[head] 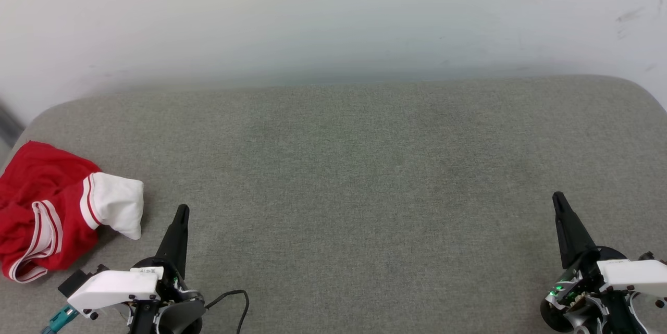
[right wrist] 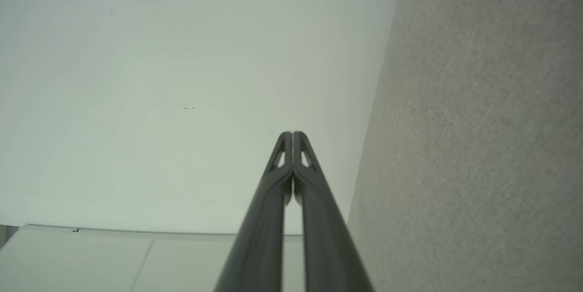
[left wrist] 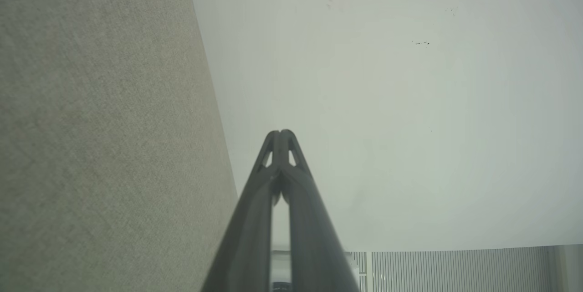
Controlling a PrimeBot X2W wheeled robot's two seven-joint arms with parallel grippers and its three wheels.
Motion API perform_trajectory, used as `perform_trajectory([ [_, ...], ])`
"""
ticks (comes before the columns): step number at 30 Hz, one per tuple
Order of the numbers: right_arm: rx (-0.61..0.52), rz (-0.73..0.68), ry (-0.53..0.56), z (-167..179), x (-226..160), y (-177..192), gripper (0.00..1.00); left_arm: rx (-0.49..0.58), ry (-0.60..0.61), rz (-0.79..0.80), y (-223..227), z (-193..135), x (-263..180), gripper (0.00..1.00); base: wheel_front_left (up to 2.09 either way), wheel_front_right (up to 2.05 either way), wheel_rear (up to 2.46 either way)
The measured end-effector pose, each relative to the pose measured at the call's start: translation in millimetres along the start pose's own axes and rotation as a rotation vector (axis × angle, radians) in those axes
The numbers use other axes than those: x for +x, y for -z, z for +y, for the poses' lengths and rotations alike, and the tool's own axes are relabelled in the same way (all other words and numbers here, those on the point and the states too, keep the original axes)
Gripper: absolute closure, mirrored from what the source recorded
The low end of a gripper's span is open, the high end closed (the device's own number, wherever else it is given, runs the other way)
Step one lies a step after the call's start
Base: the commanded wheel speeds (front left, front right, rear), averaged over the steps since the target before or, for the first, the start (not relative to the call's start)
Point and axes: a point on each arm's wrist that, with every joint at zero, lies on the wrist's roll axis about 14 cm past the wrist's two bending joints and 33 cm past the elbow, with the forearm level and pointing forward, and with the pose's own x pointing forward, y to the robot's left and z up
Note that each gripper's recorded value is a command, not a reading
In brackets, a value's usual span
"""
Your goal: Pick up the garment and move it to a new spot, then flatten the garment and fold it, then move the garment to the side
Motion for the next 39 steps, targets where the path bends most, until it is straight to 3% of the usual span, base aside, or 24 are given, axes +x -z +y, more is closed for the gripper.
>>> perform_trajectory([
  [17, 0.0, 0.0, 0.0, 0.0, 0.0, 0.0, 1.0, 0.0, 0.0, 0.001, 0.2, 0.0, 0.0, 1.0, 0.0, 0.0, 0.0],
  [18, 0.001, 0.0, 0.01, -3.5, -1.4, 0.0, 0.0, -0.001, -0.01, 0.001, 0.5, 3.4, -1.1, 0.0, 0.0, 0.0, 0.0],
  [22, 0.004, -0.007, 0.058, -19.8, -9.7, -0.3, 0.0, -0.006, -0.058, 0.0, 2.4, 19.5, -9.0, 0.0, 0.0, 0.0, 0.0],
  [39, -0.031, -0.022, -0.017, 3.8, -7.6, 9.8, 0.0, 0.046, 0.039, 0.015, 21.9, -11.5, -3.4, 0.0, 0.0, 0.0, 0.0],
])
